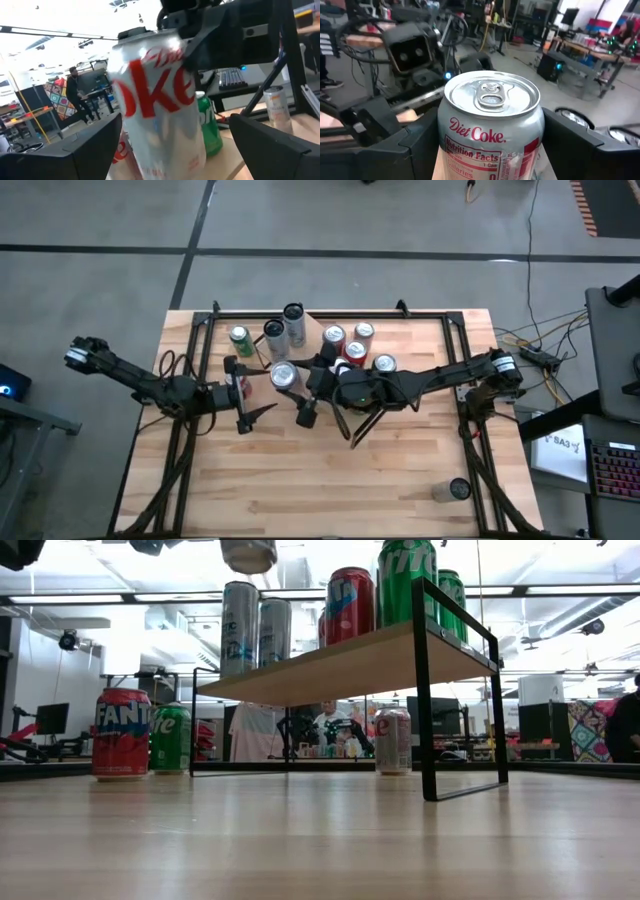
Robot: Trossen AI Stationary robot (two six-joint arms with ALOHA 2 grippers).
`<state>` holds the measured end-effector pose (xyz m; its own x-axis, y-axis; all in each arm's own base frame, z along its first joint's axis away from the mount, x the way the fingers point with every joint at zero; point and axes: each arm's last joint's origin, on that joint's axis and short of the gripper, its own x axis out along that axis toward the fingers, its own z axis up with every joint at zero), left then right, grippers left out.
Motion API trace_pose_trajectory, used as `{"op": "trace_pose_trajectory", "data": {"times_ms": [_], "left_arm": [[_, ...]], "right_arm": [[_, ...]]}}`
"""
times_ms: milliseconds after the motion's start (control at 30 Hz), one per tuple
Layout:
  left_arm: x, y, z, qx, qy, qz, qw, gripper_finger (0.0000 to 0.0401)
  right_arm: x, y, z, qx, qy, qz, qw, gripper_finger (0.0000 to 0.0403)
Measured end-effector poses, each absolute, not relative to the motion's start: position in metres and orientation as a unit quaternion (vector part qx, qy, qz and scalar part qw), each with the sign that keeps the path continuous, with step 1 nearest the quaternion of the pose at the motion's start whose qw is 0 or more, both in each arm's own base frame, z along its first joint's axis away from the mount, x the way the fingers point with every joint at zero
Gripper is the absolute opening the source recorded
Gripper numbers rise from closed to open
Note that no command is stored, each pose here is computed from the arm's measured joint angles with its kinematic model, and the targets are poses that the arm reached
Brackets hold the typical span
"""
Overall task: Place canned beverage on shelf
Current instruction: Put the silver soda can on the shelf aligned with the other silver soda can
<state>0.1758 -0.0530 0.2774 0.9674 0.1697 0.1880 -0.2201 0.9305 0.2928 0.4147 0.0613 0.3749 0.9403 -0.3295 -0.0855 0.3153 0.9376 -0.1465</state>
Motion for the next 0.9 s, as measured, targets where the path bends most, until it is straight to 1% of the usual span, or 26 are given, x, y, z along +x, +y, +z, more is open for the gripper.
{"op": "trace_pose_trajectory", "data": {"times_ms": [133, 300, 400, 633, 733, 833, 900], "left_arm": [[0.176, -0.053, 0.278, 0.147, -0.087, 0.098, 0.98, 0.0355], [0.18, -0.049, 0.278, 0.141, -0.09, 0.109, 0.98, 0.0355], [0.186, -0.047, 0.276, 0.143, -0.095, 0.097, 0.98, 0.0355], [0.199, -0.046, 0.273, 0.156, -0.117, 0.099, 0.976, 0.0354], [0.201, -0.046, 0.272, 0.168, -0.118, 0.109, 0.973, 0.0335], [0.204, -0.046, 0.269, 0.165, -0.111, 0.127, 0.972, 0.029], [0.205, -0.046, 0.268, 0.163, -0.107, 0.131, 0.972, 0.0282]], "right_arm": [[0.415, 0.063, 0.378, -0.083, 0.043, -0.162, 0.982, 0.0278], [0.416, 0.064, 0.381, -0.08, 0.021, -0.136, 0.987, 0.0278], [0.416, 0.065, 0.384, -0.083, 0.007, -0.117, 0.99, 0.0278], [0.423, 0.067, 0.373, -0.095, 0.017, -0.113, 0.989, 0.0278], [0.424, 0.067, 0.372, -0.104, 0.022, -0.117, 0.988, 0.0278], [0.424, 0.066, 0.371, -0.114, 0.027, -0.116, 0.986, 0.0278], [0.424, 0.066, 0.371, -0.117, 0.03, -0.116, 0.986, 0.0281]]}}
